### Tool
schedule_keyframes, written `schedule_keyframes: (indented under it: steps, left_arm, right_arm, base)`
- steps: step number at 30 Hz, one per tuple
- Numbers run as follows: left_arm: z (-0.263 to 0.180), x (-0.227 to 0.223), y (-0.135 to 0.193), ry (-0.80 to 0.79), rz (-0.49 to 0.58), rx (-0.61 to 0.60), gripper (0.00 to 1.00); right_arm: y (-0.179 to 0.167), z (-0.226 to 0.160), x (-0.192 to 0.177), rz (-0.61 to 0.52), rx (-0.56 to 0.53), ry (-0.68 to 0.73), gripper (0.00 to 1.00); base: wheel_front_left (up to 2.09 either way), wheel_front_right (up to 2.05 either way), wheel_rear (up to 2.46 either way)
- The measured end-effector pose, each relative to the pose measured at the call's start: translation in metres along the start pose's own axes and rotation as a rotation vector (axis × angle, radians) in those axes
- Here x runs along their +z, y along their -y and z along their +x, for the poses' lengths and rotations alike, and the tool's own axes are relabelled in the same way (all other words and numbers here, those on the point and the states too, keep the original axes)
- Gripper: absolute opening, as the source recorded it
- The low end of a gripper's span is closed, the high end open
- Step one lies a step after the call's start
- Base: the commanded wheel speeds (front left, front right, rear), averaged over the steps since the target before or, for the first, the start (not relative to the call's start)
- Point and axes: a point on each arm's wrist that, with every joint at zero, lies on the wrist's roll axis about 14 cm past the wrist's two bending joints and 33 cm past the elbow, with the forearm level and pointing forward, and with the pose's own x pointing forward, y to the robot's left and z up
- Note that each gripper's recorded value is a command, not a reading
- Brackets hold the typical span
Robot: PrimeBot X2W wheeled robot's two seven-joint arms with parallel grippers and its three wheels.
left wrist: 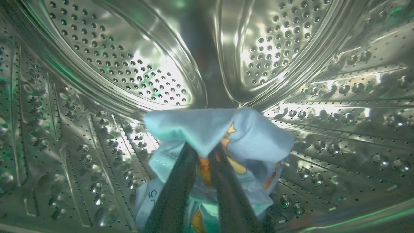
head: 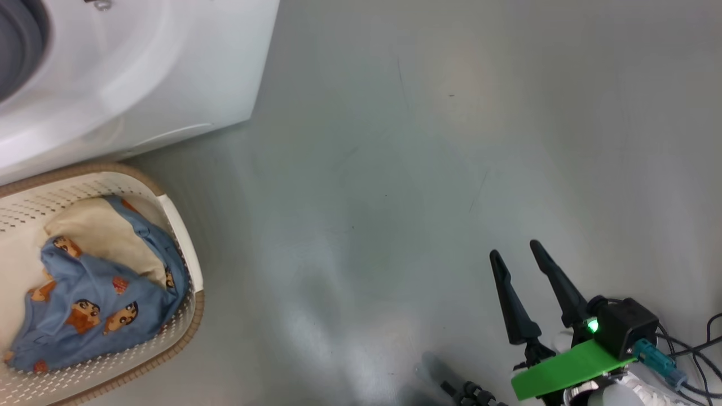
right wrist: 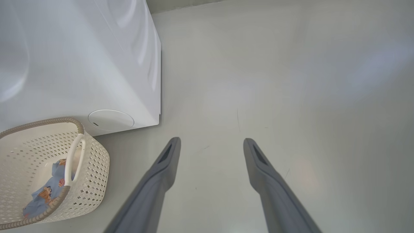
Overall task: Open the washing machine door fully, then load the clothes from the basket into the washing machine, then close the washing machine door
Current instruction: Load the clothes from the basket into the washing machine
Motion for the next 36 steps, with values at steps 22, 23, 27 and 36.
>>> schedule_keyframes:
  steps: [22, 23, 27, 36]
  left_arm:
    - [-0.031, 0.028, 0.005, -0.099, -0.042, 0.045, 1.0]
    - [-0.035, 0.028, 0.004, -0.1, -0.049, 0.051, 1.0]
    - [-0.054, 0.028, 0.003, -0.113, -0.069, 0.06, 1.0]
    - [-0.094, 0.033, -0.003, -0.113, -0.084, 0.048, 1.0]
  right_arm:
    - [-0.024, -0.001, 0.018, 0.048, 0.078, 0.064, 1.0]
    - [-0.026, -0.001, 0.019, 0.05, 0.085, 0.067, 1.0]
    - [-0.035, -0.001, 0.026, 0.058, 0.114, 0.092, 1.0]
    - [-0.052, -0.002, 0.044, 0.061, 0.18, 0.147, 1.0]
  base:
    - [0.0, 0.0, 0.0]
    - [0.0, 0.0, 0.0]
    - [0.0, 0.0, 0.0]
    - [0.0, 0.0, 0.0]
